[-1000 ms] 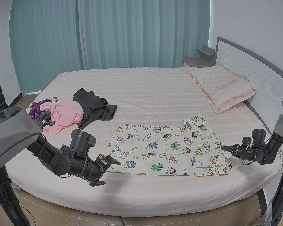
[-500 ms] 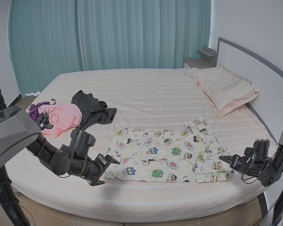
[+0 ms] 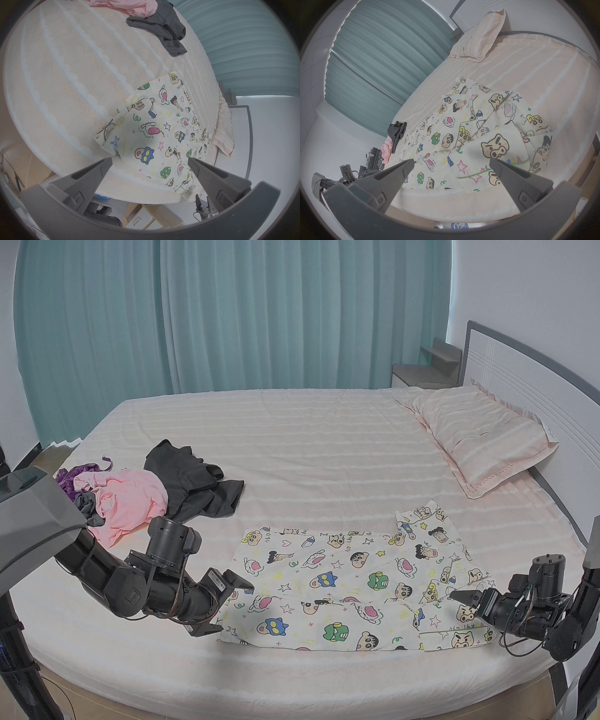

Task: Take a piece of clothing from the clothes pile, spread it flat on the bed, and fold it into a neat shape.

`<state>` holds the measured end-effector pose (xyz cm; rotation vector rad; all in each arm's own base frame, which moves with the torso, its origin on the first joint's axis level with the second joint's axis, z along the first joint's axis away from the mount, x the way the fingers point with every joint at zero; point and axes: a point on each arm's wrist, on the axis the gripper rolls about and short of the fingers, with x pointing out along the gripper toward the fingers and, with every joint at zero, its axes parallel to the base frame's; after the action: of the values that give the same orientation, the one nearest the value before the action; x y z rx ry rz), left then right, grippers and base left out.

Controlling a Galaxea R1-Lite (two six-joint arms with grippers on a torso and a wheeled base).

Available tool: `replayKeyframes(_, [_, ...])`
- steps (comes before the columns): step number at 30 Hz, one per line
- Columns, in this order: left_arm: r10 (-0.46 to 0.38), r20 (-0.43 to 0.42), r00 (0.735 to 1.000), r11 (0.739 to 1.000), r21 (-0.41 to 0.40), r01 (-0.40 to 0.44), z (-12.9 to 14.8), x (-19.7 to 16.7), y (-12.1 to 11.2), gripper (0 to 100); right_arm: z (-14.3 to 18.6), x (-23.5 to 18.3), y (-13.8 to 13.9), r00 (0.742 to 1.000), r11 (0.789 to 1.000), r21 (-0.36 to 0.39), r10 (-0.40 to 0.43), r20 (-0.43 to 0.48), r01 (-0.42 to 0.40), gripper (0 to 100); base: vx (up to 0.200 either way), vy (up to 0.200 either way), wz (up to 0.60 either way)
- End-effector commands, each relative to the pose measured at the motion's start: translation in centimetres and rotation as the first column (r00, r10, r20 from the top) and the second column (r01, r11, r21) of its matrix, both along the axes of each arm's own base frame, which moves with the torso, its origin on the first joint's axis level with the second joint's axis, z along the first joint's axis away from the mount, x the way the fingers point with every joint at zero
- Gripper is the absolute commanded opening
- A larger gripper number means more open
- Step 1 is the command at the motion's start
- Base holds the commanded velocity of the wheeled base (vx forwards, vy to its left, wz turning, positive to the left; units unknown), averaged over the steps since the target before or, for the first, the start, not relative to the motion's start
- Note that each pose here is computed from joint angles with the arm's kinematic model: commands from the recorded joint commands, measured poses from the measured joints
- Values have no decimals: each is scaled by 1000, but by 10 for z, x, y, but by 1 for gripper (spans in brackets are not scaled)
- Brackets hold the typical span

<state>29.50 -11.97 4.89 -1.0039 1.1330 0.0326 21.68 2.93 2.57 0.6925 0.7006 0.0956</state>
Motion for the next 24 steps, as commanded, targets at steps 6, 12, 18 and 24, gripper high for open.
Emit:
replayKeyframes(6, [-4,-11,1000,1000,7,4,-2,-8,3,100,-9,-6,3,1000,1000,1,16,-15,-16,100,0,200,0])
replayKeyframes(12, [-19,9,1000,999,25,19,-1,-9,1,100,-13,-8,4,1000,1000,2,20,4,-20,100,0,67,0])
replayKeyframes(18, [-74,103,992,992,106,63,-2,-3,2,100,-9,-6,6,999,1000,13,17,39,-18,100,0,0,0])
replayKeyframes(24, [-234,196,952,959,207,193,-16,10,-7,100,-9,-6,9,999,999,16,29,41,-30,100,0,0,0])
